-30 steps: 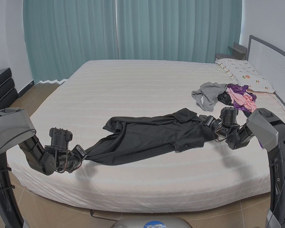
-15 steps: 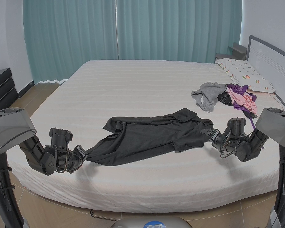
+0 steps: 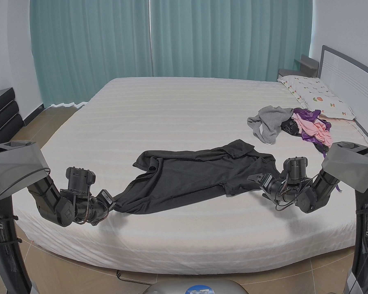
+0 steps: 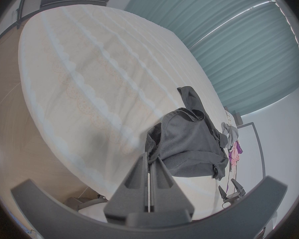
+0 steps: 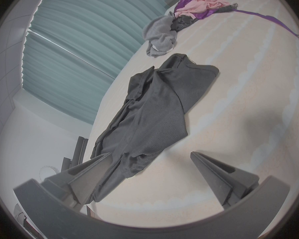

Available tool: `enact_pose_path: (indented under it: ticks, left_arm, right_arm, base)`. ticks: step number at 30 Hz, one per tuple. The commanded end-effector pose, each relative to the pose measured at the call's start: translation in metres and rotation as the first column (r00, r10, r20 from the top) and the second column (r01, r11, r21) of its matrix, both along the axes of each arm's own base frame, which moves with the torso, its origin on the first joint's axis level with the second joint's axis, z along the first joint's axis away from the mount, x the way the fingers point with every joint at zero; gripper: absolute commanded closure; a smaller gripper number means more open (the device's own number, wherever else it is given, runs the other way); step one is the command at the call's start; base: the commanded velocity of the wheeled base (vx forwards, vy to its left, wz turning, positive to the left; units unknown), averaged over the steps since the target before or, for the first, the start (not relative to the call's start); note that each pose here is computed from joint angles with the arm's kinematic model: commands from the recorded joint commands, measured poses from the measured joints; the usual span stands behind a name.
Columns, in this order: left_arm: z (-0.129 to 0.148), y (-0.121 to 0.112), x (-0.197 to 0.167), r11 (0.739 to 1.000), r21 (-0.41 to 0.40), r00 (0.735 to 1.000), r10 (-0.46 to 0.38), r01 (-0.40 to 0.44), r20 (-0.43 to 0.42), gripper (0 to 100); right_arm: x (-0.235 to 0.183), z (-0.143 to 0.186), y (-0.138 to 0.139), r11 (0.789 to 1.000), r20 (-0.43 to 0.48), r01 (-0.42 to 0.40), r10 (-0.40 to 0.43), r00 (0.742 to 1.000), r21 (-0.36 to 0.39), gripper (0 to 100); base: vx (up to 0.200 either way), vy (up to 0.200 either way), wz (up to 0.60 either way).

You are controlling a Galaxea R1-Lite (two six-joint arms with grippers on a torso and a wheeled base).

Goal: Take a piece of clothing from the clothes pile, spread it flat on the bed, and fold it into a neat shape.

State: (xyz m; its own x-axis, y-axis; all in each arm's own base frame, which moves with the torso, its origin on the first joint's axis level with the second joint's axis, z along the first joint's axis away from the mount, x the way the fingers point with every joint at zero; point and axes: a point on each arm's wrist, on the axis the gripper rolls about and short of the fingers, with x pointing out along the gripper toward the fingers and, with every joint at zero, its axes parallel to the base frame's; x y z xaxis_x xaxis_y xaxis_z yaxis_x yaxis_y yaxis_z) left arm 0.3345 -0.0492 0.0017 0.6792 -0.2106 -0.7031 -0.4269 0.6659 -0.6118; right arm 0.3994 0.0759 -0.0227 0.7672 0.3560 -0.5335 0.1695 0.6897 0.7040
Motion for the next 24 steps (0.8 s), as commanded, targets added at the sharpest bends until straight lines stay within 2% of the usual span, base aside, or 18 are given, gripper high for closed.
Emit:
enact_pose_path:
  ticks: [1,21,22,24]
  left_arm:
    - [-0.001,-0.001,0.0,1.0,0.0,1.0,-0.002,0.002,-0.002,100]
    - [-0.002,-0.001,0.0,1.0,0.001,1.0,-0.005,0.005,-0.003,100]
    - [-0.002,-0.001,0.0,1.0,0.001,1.0,-0.005,0.005,-0.003,100]
    - [-0.002,-0.001,0.0,1.0,0.001,1.0,-0.005,0.005,-0.005,100]
  right_arm:
    - [0.009,-0.004,0.008,1.0,-0.006,-0.013,0.014,1.0,0.005,0]
    - [0.025,-0.014,0.006,1.0,0.001,0.024,-0.024,1.0,0.0,0]
    - [0.026,-0.015,0.006,1.0,0.001,0.025,-0.025,1.0,-0.001,100]
    - [0.025,-0.019,0.006,1.0,-0.005,0.025,-0.025,1.0,-0.002,100]
  base:
    - [0.0,0.0,0.0]
    - [0.0,0.0,0.0]
    - [0.0,0.0,0.0]
    - [0.0,0.0,0.0]
